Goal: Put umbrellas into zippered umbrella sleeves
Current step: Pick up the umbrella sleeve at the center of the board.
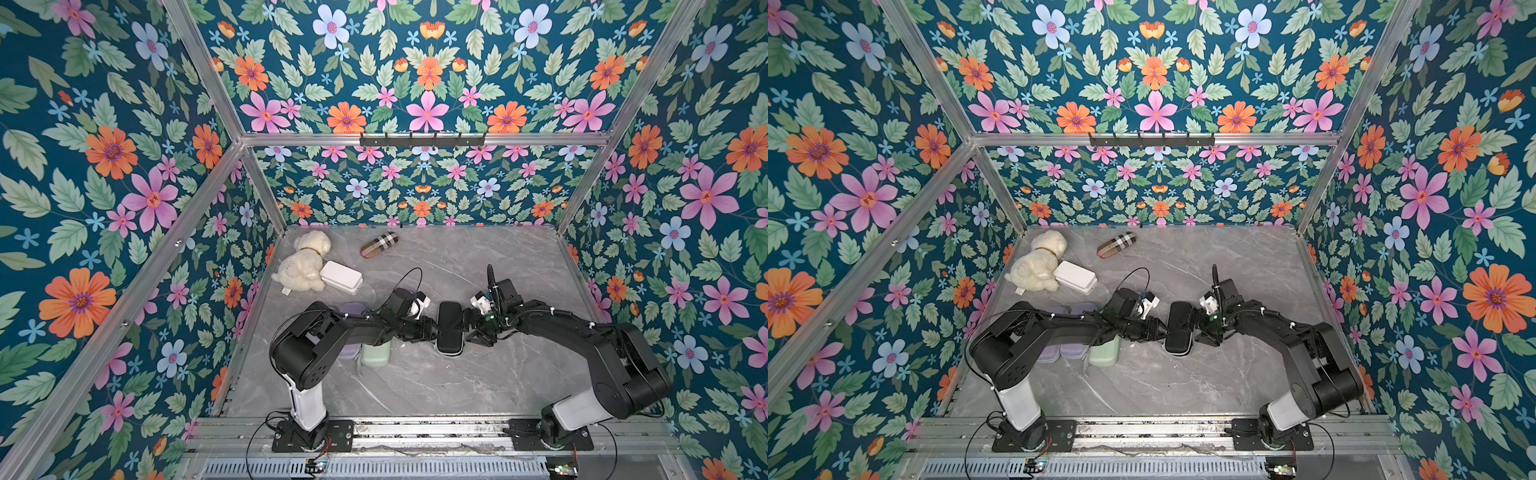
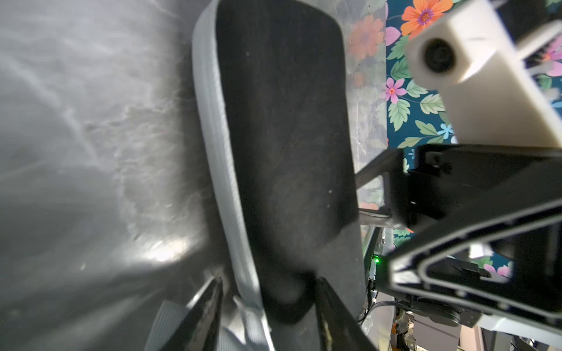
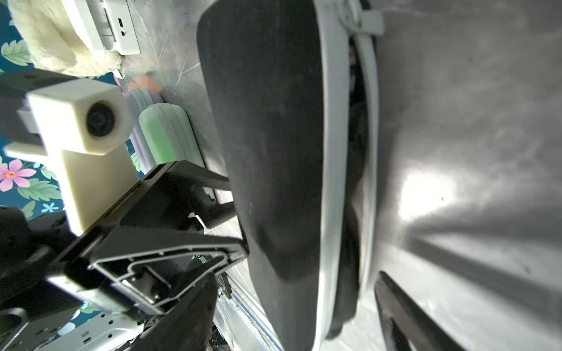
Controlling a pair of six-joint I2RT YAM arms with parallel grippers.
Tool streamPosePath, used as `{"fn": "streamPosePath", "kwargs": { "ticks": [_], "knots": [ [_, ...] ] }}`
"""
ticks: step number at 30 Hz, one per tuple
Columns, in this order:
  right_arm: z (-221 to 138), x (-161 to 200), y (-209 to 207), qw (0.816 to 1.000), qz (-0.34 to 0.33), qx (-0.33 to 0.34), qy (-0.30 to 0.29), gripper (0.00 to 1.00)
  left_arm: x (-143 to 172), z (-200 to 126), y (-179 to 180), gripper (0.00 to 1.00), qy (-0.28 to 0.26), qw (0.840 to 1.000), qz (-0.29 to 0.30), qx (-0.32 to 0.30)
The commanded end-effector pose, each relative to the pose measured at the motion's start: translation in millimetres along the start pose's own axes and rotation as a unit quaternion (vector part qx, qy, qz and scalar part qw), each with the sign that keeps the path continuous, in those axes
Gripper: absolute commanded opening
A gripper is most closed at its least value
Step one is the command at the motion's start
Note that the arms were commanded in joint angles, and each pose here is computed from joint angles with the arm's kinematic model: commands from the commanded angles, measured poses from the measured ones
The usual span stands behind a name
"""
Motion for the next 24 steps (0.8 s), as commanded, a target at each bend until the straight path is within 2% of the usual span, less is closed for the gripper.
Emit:
{"fn": "streamPosePath", "kwargs": {
  "ticks": [1,7,9,11,15,18,20,22,24],
  "knots": [
    [3.8,-0.4,9.4,0.997,-0.058,-0.053,0.007,0.72,2.6,3.2,3.9,0.42,0.003,1.000,-0.003,0.002],
    [9.3,4.4,3.2,0.994,-0.080,-0.080,-0.003,0.63,14.5,10.0,12.9,0.30,0.015,1.000,-0.020,0.015],
    [12.8,4.3,-2.9,0.995,-0.070,-0.072,-0.006,0.65,15.6,10.4,14.0,0.27,0.018,1.000,-0.019,0.014],
    [15.0,3.1,-12.6,0.998,-0.054,-0.041,-0.013,0.73,16.8,10.8,15.1,0.24,0.023,1.000,-0.016,0.008],
    [18.8,1.7,-26.2,0.999,-0.035,-0.017,-0.004,0.72,18.9,11.2,18.7,0.21,0.027,0.999,-0.017,0.001],
    [19.6,3.5,-13.1,0.995,-0.057,-0.083,-0.001,0.59,17.1,10.4,14.5,0.31,0.021,1.000,-0.015,0.014],
    [15.4,6.5,-2.2,0.989,-0.080,-0.123,-0.005,0.47,12.2,5.7,6.2,0.43,0.008,1.000,-0.006,0.028],
    [10.6,7.8,3.4,0.985,-0.097,-0.141,-0.015,0.37,5.5,-1.4,0.8,0.51,-0.010,0.999,0.001,0.041],
    [8.0,9.2,5.9,0.982,-0.109,-0.150,-0.021,0.31,-0.6,-10.3,1.0,0.55,-0.030,0.998,-0.008,0.061]
  ]
}}
Point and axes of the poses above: each gripper's point midway between its finger pads, its own z axis out along the fingers, its own y axis along the line the jaws close on, x = y × z, the point moved 6 cm from there along -z, back along the fingers, and after that the axes turned 3 degrees about z, right-handed, at the moved point
